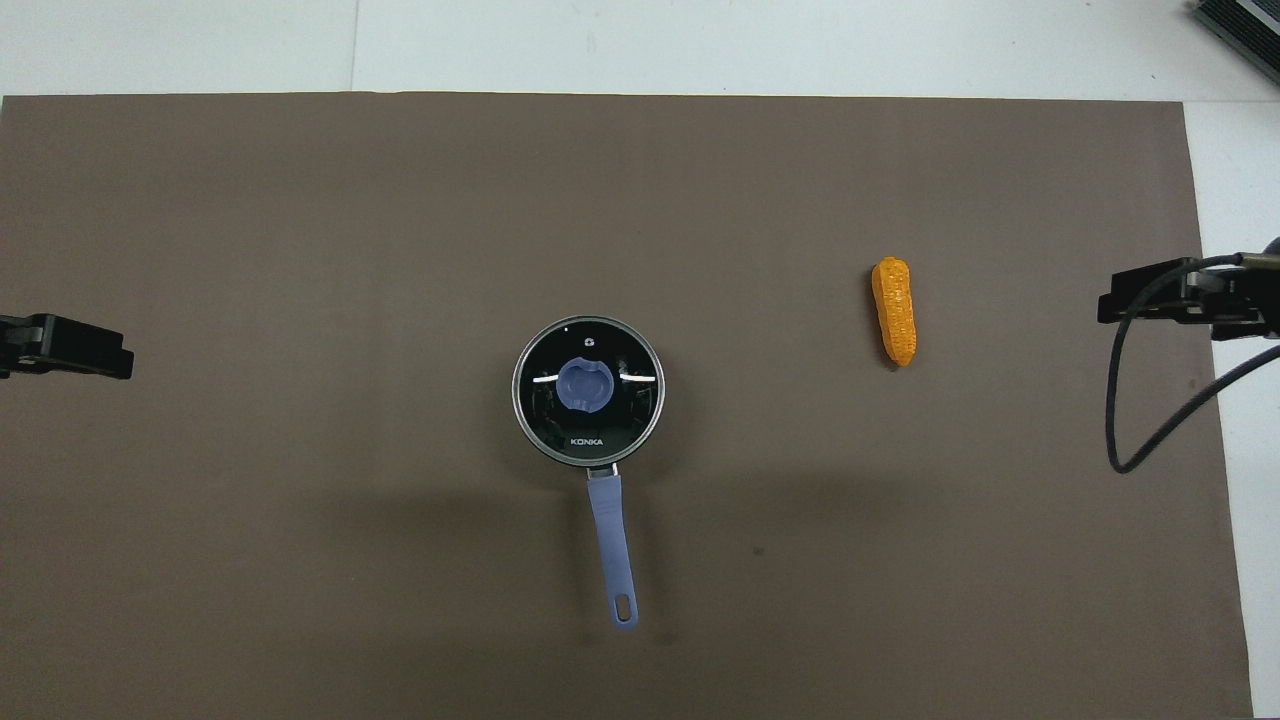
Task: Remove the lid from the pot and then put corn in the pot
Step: 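Move the left gripper toward the glass lid on the black pot, then grasp the glass lid's blue knob with the left gripper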
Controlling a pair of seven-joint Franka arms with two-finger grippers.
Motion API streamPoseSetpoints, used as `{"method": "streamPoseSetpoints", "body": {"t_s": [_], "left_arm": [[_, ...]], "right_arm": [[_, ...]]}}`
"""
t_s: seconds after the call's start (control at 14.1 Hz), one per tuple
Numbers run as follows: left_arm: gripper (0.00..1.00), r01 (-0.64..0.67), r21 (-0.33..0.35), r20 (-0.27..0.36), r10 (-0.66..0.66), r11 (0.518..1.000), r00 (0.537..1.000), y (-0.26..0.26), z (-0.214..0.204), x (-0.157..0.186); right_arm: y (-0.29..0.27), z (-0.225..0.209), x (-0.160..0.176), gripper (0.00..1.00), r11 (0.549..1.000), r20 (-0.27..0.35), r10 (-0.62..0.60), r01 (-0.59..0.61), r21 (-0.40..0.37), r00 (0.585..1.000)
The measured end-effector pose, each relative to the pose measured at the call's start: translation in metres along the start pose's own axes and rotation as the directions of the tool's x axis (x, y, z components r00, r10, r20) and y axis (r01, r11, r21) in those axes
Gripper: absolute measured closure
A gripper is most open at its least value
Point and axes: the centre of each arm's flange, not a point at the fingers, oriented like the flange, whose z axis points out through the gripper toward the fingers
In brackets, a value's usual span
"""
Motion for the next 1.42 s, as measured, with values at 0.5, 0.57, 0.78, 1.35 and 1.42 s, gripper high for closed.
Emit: {"method": "streamPoseSetpoints", "body": {"t_s": [0.5, 0.57, 0.78, 1.35, 1.42], "left_arm": [[0.0, -0.005, 0.0, 0.0, 0.005, 1.0, 1.0, 0.003, 0.0, 0.0], [0.0, -0.005, 0.0, 0.0, 0.005, 1.0, 1.0, 0.002, 0.0, 0.0], [0.0, -0.014, 0.001, 0.003, 0.014, 1.0, 1.0, 0.007, 0.001, 0.0], [0.0, -0.219, 0.003, 0.023, 0.219, 0.976, 0.976, 0.142, 0.059, -0.002], [0.0, -0.228, 0.002, 0.013, 0.227, 0.974, 0.974, 0.159, 0.07, -0.002]], "right_arm": [[0.0, 0.0, 0.0, 0.0, 1.0, 0.0, 0.0, 0.0, 0.0, 1.0], [0.0, 0.0, 0.0, 0.0, 1.0, 0.0, 0.0, 0.0, 0.0, 1.0], [0.0, 0.0, 0.0, 0.0, 1.0, 0.0, 0.0, 0.0, 0.0, 1.0], [0.002, 0.0, 0.0, 0.0, 1.0, 0.0, 0.003, -0.003, 0.0, 1.0], [0.002, 0.0, 0.0, 0.0, 1.0, 0.0, 0.003, -0.003, 0.0, 1.0]]}}
